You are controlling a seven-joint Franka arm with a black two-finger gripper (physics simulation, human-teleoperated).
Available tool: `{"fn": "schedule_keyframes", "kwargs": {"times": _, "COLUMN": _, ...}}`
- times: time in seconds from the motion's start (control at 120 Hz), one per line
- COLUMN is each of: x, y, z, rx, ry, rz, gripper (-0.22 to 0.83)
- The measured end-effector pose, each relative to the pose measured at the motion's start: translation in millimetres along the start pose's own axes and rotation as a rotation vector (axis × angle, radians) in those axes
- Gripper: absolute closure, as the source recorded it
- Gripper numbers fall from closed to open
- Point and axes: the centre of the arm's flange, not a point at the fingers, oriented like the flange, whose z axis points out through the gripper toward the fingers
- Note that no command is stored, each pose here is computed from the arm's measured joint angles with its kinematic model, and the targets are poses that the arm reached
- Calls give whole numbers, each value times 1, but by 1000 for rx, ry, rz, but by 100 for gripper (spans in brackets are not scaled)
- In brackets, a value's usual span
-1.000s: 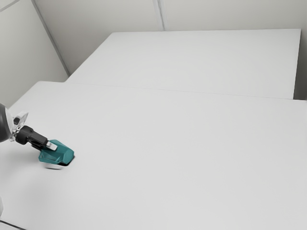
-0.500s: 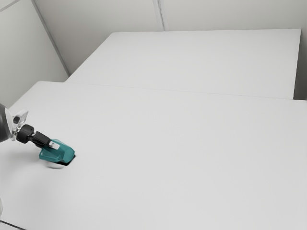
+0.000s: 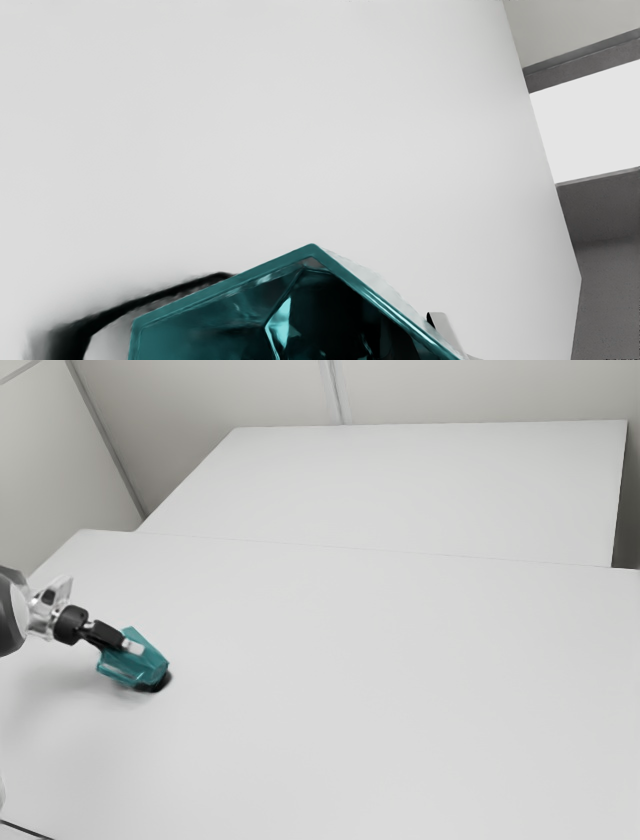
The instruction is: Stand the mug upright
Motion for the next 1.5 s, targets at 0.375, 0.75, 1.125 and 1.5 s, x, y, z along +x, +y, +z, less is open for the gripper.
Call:
{"fn": "schedule_keyframes", "kwargs": {"times": 0.375, "x": 90, "y": 110, "z": 16, "rx": 62, "ry": -81, "rz": 215, "gripper": 78}}
{"fn": "schedule_keyframes", "kwargs": {"times": 0.75, "x": 108, "y": 254, "z": 164, "rx": 493, "ry": -586, "rz": 540, "gripper": 79}}
{"fn": "schedule_keyframes", "kwargs": {"times": 1.125, "x": 73, "y": 252, "z": 169, "rx": 821, "ry": -596, "rz": 582, "gripper": 78}}
{"fn": "schedule_keyframes", "kwargs": {"times": 1.5, "x": 53, "y": 245, "z": 210, "rx": 864, "ry": -549, "rz": 536, "gripper": 78}}
